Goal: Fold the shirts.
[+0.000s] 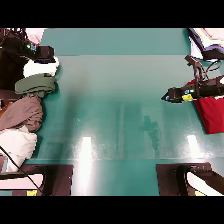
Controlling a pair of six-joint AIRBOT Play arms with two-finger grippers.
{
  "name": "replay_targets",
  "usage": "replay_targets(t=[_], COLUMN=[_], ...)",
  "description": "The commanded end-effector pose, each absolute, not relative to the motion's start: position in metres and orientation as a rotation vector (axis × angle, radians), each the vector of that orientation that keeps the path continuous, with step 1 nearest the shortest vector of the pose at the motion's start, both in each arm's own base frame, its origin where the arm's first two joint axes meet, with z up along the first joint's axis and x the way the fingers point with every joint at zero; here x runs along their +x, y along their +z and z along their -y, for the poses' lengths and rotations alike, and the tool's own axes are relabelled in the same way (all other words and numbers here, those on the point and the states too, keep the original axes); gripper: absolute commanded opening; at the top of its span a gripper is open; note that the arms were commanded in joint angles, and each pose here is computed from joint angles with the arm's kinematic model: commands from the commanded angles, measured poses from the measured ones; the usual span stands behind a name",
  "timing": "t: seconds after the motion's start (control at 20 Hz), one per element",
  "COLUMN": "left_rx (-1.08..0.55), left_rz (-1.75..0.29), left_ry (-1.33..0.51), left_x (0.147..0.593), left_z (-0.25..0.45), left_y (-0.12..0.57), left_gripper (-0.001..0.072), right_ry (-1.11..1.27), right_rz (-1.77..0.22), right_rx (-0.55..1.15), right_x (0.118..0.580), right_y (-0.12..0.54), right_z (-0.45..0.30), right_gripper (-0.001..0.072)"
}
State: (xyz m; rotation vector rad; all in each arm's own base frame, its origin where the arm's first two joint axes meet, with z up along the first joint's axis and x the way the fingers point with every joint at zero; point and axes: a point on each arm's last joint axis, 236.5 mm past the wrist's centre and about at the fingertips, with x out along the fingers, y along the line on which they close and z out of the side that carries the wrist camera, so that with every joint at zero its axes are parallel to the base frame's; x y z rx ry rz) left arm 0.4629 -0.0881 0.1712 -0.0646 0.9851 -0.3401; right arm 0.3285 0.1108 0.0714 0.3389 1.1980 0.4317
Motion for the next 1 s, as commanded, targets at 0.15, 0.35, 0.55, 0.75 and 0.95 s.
replay_targets(t=[0.15, 0.35, 0.55, 0.75, 0.95], left_rx=[-0.065, -0.065, -0.065, -0.094, -0.096], left_rz=[-0.985, -0.985, -0.983, -0.910, -0.830], left_ry=[-0.339, -0.339, -0.339, -0.346, -0.328], left_x=[0.463, 0.463, 0.464, 0.477, 0.492], left_z=[0.088, 0.088, 0.088, 0.093, 0.091], left_y=[0.171, 0.171, 0.171, 0.183, 0.194], left_gripper=[0.0025, 0.0025, 0.0025, 0.0025, 0.0025], right_ry=[0.430, 0.430, 0.430, 0.431, 0.431], right_rz=[-1.190, -1.190, -1.189, -1.190, -1.189], right_rx=[0.339, 0.339, 0.339, 0.340, 0.340], right_x=[0.330, 0.330, 0.330, 0.330, 0.330], right_y=[0.072, 0.072, 0.072, 0.072, 0.073], right_z=[-0.111, -0.111, -0.111, -0.111, -0.111], right_gripper=[0.0015, 0.0015, 0.0014, 0.0015, 0.0015])
